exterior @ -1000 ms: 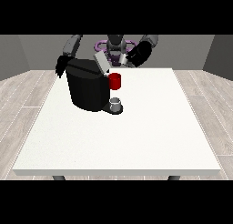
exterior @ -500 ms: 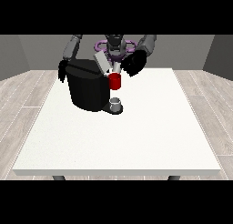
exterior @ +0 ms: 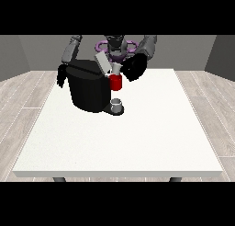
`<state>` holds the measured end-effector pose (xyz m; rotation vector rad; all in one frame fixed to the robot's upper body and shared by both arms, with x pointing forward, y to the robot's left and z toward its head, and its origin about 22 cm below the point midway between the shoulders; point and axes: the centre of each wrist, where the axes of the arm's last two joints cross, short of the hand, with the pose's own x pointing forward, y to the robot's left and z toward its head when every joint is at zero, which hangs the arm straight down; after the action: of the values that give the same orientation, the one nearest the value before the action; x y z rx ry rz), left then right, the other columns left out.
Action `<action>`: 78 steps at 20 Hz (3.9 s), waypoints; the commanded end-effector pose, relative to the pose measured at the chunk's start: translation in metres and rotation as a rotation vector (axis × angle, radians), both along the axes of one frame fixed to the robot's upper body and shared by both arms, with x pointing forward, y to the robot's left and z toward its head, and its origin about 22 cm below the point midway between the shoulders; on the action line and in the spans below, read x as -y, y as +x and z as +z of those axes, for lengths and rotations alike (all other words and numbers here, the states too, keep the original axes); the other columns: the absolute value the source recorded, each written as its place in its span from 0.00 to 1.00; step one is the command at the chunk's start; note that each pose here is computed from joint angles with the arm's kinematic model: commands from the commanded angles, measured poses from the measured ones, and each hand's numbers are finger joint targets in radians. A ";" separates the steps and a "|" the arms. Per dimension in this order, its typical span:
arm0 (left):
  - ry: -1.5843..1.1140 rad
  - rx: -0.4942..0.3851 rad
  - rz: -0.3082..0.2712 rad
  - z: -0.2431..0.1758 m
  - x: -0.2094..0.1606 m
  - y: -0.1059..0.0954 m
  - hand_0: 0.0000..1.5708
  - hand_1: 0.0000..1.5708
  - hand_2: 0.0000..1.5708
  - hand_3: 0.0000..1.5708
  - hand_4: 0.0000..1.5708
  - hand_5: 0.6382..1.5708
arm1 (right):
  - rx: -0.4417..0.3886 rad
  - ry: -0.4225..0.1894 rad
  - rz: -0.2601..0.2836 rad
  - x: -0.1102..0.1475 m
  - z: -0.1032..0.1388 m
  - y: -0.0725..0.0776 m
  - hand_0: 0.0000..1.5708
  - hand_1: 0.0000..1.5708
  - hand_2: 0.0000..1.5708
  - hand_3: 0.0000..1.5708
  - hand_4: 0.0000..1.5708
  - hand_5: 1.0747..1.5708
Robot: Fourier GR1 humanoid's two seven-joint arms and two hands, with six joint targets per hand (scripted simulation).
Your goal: Insert the coffee pod into the coffee machine and close the lid
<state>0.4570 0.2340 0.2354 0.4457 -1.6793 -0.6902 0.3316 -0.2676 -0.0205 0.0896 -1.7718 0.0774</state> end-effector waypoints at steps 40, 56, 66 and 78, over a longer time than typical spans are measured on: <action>-0.590 -0.389 -0.042 -0.324 -0.043 -0.145 0.00 0.00 0.00 0.00 0.17 1.00 | -0.273 -0.020 0.040 -0.029 -0.078 -0.099 0.00 0.00 0.00 0.00 0.00 1.00; -0.663 -0.372 0.034 -0.358 -0.071 -0.214 0.00 0.00 0.00 0.00 0.18 1.00 | 0.067 -0.112 0.077 -0.106 0.033 -0.091 0.00 0.00 0.00 0.00 0.28 1.00; -0.715 -0.278 -0.117 -0.332 -0.057 -0.206 0.00 0.00 0.00 0.00 0.14 1.00 | 0.115 -0.179 -0.017 -0.125 0.072 -0.047 0.00 0.00 0.00 0.00 0.17 1.00; -0.664 -0.171 -0.236 -0.285 -0.044 -0.194 0.00 0.00 0.00 0.00 0.23 1.00 | 0.112 -0.211 -0.189 -0.075 0.061 0.009 0.00 0.00 0.00 0.00 0.26 1.00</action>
<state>0.2601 0.2875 -0.0655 -0.2624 -1.6473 -0.2611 0.3262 -0.1818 0.0466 -0.1778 -1.8654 0.1875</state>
